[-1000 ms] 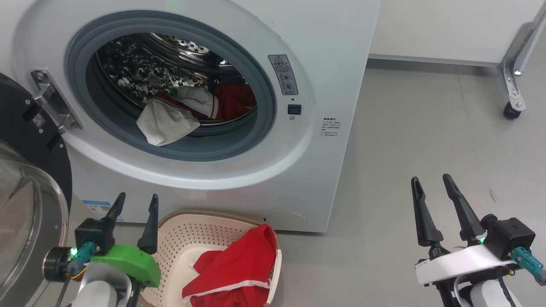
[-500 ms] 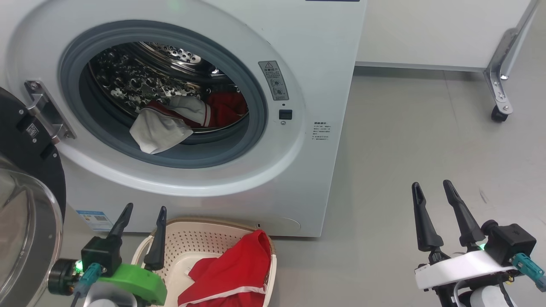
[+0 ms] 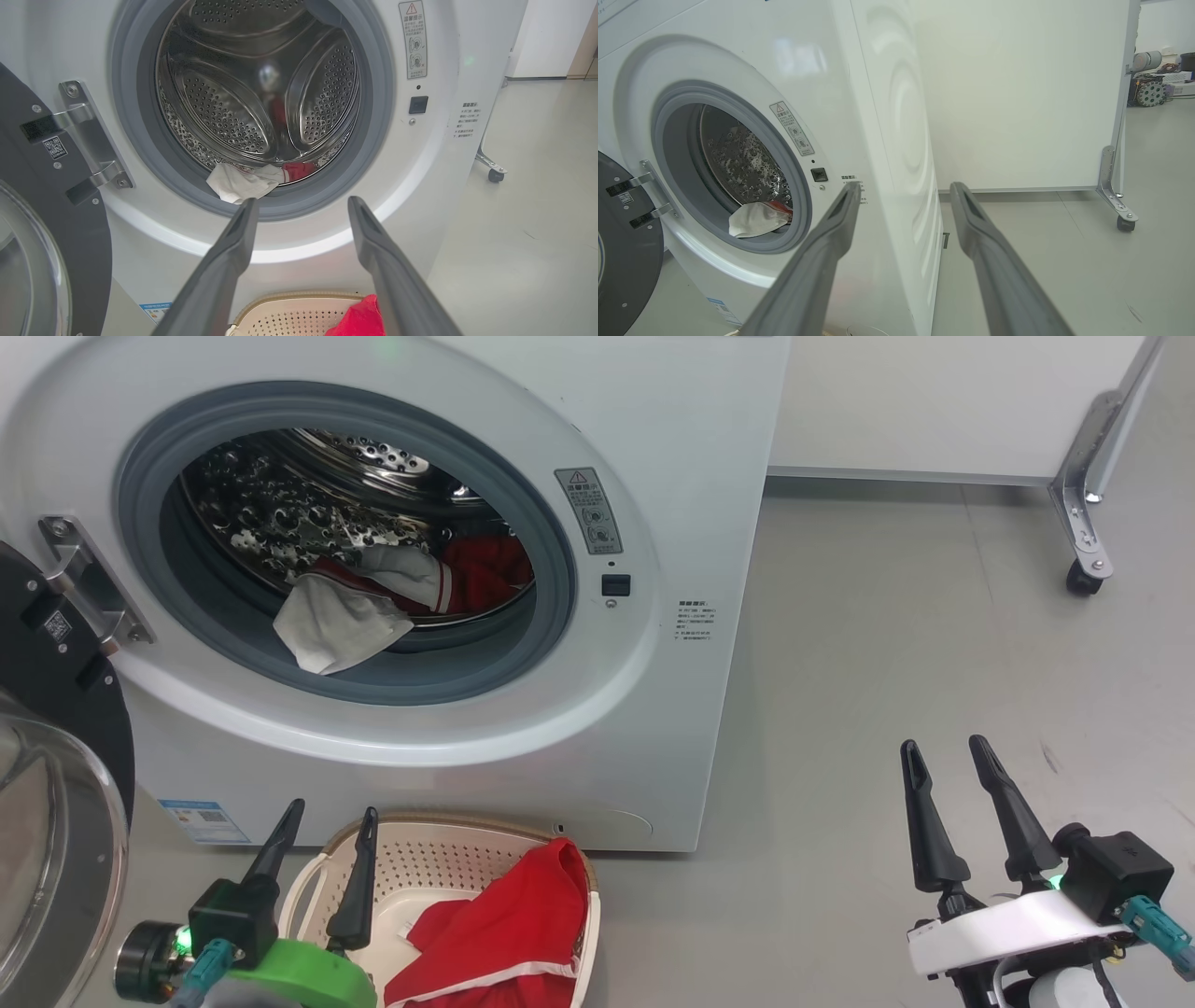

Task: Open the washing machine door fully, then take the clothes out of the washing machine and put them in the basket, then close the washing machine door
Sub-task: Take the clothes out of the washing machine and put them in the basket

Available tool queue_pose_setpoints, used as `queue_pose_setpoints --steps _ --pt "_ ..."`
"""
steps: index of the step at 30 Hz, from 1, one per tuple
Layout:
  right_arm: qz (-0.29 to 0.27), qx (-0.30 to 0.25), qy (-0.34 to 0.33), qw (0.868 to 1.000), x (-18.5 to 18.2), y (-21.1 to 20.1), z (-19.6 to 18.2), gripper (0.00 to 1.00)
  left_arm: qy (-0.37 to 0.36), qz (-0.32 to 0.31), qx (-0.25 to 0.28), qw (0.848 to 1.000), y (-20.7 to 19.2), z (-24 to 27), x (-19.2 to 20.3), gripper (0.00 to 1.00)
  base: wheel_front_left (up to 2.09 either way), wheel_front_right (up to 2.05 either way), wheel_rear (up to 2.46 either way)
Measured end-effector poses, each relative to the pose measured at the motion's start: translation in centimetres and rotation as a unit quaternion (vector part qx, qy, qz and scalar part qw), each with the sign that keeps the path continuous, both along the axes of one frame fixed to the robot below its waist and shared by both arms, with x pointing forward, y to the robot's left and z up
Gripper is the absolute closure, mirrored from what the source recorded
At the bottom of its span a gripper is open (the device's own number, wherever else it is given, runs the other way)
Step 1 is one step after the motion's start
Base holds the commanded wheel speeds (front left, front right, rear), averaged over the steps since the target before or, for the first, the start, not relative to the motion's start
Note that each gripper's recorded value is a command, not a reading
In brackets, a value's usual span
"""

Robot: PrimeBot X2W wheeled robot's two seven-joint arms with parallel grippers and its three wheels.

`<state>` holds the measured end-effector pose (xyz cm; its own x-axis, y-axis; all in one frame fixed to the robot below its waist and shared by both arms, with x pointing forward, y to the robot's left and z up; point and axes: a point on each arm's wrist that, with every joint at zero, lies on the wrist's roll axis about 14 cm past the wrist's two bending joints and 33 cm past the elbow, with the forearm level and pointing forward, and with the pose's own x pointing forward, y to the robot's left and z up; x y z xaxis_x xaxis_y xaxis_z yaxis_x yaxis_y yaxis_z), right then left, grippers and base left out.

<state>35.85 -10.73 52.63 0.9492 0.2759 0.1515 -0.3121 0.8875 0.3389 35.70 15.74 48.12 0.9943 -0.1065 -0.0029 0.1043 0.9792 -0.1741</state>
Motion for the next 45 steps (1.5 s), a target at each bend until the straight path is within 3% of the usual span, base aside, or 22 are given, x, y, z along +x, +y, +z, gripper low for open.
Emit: queue_pose_setpoints --steps 29,45 --pt "-0.001 0.000 0.007 1.000 0.1 -0.1 -0.5 0.00 -0.005 -0.003 -0.005 1.000 -0.4 0.2 0.0 0.00 0.00 0.00 0.00" --pt "-0.003 -0.006 0.051 0.999 0.7 -0.5 -3.4 0.00 0.039 -0.011 0.018 0.999 -0.6 -2.6 2.1 0.00 0.00 0.00 0.00"
